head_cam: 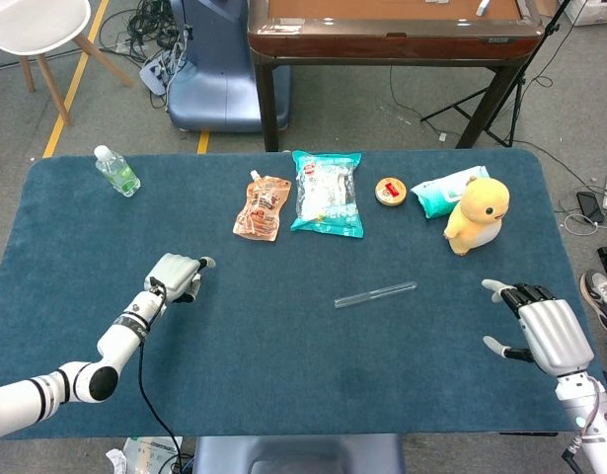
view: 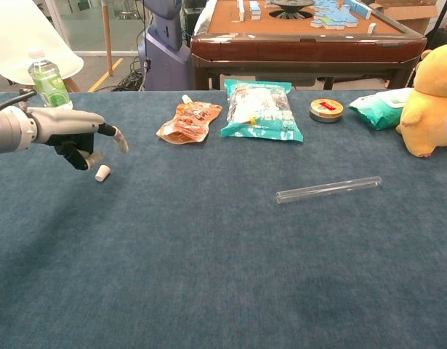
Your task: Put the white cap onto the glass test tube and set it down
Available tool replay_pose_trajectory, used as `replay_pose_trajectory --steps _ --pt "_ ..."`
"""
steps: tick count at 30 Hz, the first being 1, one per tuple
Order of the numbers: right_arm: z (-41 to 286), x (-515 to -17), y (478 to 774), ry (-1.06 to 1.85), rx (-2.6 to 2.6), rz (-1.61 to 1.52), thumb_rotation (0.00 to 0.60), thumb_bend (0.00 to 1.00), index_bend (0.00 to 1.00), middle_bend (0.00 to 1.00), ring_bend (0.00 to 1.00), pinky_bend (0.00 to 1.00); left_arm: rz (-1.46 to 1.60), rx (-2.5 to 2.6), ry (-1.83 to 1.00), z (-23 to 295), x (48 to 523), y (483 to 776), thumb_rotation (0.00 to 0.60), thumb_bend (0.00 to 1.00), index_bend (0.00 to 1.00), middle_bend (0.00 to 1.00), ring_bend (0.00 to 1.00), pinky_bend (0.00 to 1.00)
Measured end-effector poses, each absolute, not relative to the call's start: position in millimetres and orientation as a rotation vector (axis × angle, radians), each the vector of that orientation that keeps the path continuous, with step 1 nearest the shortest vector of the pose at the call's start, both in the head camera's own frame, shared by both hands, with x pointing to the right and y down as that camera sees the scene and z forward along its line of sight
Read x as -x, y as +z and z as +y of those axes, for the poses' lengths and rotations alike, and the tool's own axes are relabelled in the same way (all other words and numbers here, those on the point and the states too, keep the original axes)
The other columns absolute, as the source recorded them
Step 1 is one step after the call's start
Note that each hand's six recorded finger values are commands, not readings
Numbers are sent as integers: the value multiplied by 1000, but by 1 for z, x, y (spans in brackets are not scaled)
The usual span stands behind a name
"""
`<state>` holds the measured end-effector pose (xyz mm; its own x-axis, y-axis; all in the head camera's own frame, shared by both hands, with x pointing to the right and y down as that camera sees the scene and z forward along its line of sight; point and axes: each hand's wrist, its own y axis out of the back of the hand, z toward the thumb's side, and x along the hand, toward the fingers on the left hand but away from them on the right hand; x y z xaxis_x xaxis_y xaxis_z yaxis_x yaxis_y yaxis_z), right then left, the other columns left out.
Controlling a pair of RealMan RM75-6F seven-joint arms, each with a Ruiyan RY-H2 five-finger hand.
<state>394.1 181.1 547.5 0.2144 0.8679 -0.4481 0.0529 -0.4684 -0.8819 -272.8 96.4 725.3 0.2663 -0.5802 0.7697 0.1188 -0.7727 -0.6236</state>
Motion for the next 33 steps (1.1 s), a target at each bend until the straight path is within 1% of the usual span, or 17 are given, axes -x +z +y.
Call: replay_pose_trajectory --steps 5,17,33 --pt "183 -398 549 1351 1720 -870 600 138 227 402 308 325 358 1924 -1601 98 275 735 600 632 213 1000 1000 1000" --pt "183 -397 552 1355 1727 -866 600 138 227 402 313 325 324 1879 -1686 100 291 745 600 632 215 1000 1000 1000" --pt "183 -397 554 1359 1734 -865 600 137 227 402 314 325 285 1890 -1705 113 298 740 600 632 225 1000 1000 1000"
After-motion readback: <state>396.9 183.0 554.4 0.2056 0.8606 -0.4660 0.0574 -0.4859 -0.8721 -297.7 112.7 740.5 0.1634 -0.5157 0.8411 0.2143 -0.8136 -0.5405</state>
